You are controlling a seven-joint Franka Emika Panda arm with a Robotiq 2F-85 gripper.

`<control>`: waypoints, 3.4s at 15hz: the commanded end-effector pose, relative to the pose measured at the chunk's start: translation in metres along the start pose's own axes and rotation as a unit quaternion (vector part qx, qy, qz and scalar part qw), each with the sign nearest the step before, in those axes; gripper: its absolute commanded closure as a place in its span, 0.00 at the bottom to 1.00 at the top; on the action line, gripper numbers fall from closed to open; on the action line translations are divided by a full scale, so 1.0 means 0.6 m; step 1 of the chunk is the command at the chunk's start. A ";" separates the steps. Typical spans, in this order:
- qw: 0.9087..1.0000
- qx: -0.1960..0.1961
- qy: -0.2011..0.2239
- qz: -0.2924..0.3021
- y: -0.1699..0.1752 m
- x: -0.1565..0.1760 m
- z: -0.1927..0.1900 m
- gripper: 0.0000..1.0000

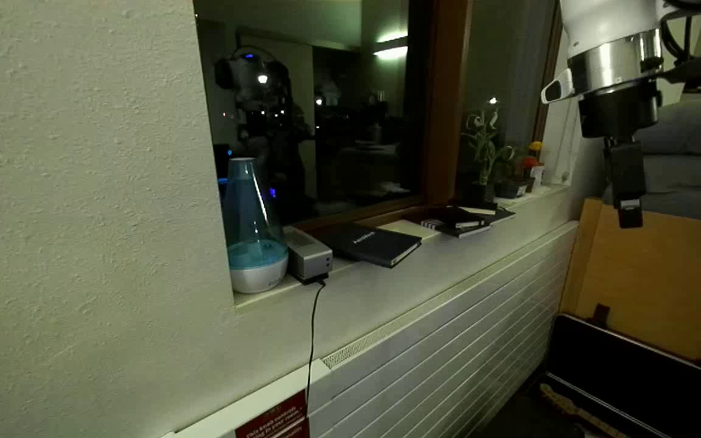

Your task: Put one middle book on top of the book on the left.

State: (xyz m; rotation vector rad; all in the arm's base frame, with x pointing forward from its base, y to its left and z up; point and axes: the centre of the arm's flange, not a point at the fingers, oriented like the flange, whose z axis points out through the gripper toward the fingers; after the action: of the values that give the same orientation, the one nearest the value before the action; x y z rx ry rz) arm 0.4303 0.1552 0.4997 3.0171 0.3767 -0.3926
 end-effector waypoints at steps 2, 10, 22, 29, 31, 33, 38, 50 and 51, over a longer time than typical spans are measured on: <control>1.000 0.000 0.000 0.000 0.000 0.000 0.000 0.00; 1.000 0.000 0.000 0.000 0.000 0.000 0.000 0.00; 0.998 -0.055 0.010 -0.006 0.031 0.074 0.000 0.00; 0.989 -0.142 0.023 -0.027 0.098 0.200 -0.014 0.00; 0.986 -0.164 0.022 -0.036 0.119 0.228 -0.015 0.00; 0.981 -0.187 0.018 -0.047 0.137 0.251 -0.008 0.00; 0.964 -0.253 -0.001 -0.081 0.139 0.295 0.045 0.00; 0.904 -0.401 -0.037 -0.143 0.085 0.386 0.183 0.00; 0.896 -0.420 -0.037 -0.138 0.091 0.396 0.193 0.00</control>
State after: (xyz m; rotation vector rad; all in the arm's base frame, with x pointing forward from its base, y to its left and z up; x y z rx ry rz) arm 0.6226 0.1504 0.3436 2.1894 0.7692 -0.3031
